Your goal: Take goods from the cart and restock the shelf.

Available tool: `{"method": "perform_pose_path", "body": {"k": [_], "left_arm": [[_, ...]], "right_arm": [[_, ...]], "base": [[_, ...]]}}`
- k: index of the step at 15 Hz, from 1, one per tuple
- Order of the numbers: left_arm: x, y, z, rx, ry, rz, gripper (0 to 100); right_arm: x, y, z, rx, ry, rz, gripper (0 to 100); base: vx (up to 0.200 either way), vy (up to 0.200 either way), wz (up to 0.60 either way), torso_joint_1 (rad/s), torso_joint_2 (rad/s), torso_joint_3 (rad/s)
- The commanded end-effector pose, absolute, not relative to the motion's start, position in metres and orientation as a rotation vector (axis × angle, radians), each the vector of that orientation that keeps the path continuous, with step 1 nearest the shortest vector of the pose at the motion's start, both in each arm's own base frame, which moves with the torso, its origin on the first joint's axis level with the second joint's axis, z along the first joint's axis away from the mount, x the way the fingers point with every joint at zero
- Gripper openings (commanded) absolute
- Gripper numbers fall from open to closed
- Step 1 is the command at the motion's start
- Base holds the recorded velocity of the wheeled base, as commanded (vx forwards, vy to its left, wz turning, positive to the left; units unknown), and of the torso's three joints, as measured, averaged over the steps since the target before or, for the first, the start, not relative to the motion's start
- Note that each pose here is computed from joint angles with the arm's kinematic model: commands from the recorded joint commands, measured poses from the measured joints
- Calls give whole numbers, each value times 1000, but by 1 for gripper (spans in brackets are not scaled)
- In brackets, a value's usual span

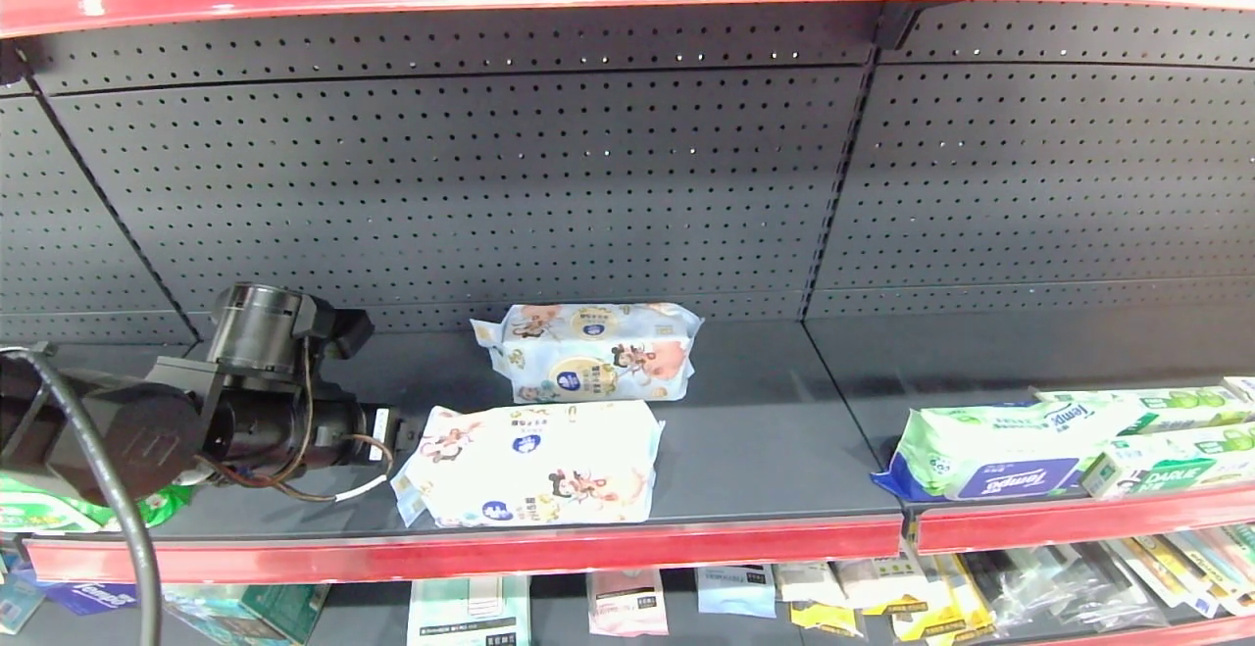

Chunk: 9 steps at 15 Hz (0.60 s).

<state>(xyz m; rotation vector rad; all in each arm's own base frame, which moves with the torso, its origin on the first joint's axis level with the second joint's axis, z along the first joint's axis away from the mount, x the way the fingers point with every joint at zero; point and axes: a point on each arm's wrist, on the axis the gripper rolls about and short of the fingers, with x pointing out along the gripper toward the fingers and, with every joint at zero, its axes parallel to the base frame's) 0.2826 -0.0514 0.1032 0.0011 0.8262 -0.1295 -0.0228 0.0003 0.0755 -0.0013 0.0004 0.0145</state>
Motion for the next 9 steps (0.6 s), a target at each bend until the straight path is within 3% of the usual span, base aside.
{"method": "perform_pose_path", "body": {"k": [1, 9], "left_arm": [[286, -54, 103, 4, 822, -137, 100], [287, -67, 103, 23, 821, -176, 100]], "right_arm": [[-23, 0, 75, -2, 0, 15, 100], [-23, 0, 75, -2, 0, 15, 100]], "base": [[0, 0, 0, 0, 0, 0], [0, 0, 0, 0, 0, 0]]}}
